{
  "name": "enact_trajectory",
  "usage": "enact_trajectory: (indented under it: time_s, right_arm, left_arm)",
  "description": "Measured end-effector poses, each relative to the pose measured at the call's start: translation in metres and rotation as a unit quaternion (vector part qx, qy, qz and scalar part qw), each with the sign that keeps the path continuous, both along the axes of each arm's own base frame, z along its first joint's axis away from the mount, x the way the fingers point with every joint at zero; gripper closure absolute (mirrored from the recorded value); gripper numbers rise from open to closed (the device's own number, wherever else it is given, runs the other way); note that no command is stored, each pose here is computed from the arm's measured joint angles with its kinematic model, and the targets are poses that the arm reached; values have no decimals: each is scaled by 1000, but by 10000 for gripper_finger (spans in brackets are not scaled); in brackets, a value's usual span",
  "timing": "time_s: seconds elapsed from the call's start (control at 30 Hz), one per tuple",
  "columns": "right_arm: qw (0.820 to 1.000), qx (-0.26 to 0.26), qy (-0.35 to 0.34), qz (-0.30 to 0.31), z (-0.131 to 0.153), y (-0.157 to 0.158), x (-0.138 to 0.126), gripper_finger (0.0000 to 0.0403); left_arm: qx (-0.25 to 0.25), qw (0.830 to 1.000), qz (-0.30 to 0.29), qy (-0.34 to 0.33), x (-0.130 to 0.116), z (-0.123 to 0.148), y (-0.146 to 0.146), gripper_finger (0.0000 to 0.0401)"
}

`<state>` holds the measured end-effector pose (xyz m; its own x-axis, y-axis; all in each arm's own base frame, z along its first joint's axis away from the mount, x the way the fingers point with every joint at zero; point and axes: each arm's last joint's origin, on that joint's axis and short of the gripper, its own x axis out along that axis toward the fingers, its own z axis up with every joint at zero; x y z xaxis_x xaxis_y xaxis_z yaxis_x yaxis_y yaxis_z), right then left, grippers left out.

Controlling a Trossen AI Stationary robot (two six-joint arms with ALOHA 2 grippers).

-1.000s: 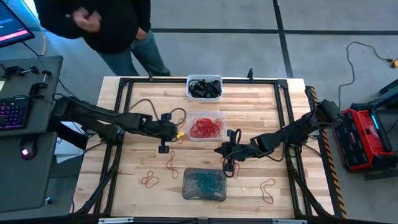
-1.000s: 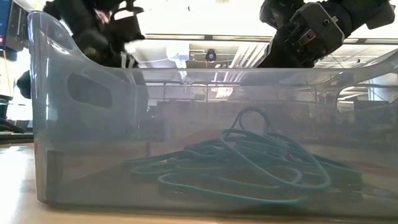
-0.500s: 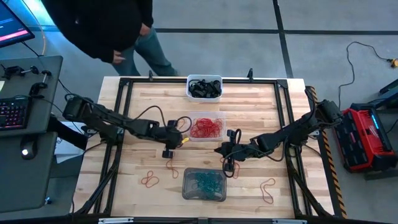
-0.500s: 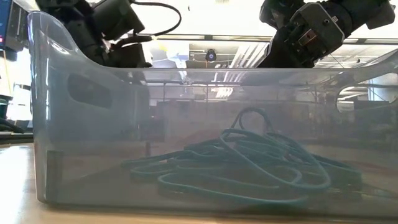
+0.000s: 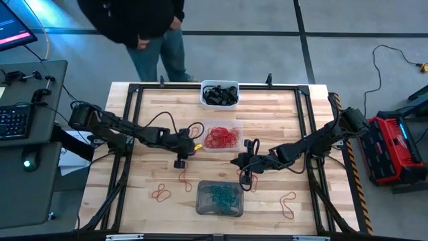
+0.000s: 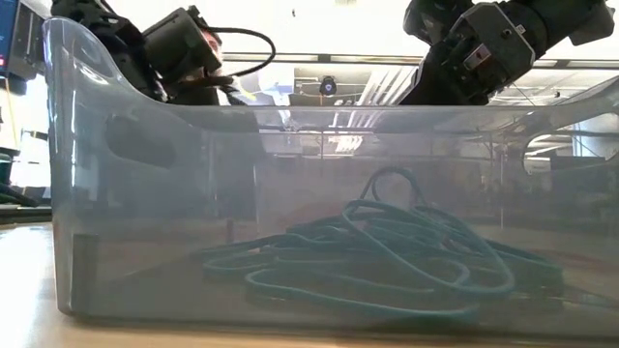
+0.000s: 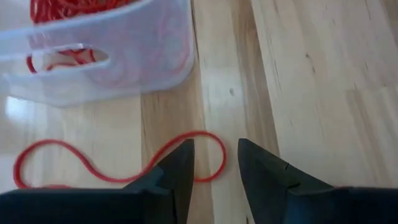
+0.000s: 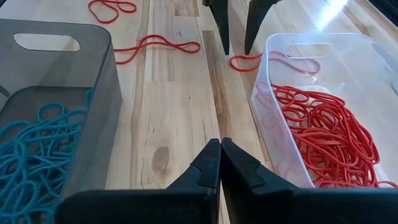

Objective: Sort rubber bands into baskets
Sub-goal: Put the red rubber band into the transparent bin

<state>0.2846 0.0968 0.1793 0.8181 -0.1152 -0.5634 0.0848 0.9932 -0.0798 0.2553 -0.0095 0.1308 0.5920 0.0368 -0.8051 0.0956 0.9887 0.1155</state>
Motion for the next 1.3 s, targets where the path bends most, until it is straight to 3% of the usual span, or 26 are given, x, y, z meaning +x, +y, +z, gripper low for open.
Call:
enact_trajectory:
  time_s: [0.47, 0.7, 0.8, 1.0, 1.3]
  right_arm:
    - [1000, 2, -1, -1, 0, 0, 0, 403]
    - [1000, 2, -1, -1, 0, 0, 0, 403]
    - [1000, 2, -1, -1, 0, 0, 0, 403]
    - [1000, 10, 1, -7, 0, 0, 0, 403]
    - [1000, 11, 0, -8, 0, 0, 0, 403]
  left_arm:
    - [10, 1000, -10, 24, 6, -20, -1, 289]
    - [0, 999, -25, 38, 4, -22, -2, 388]
    - [-2, 999, -26, 40, 4, -21, -4, 393]
    - [2, 998, -30, 59, 0, -3, -8, 400]
    - [-3, 1000, -7, -23, -3, 66, -12, 401]
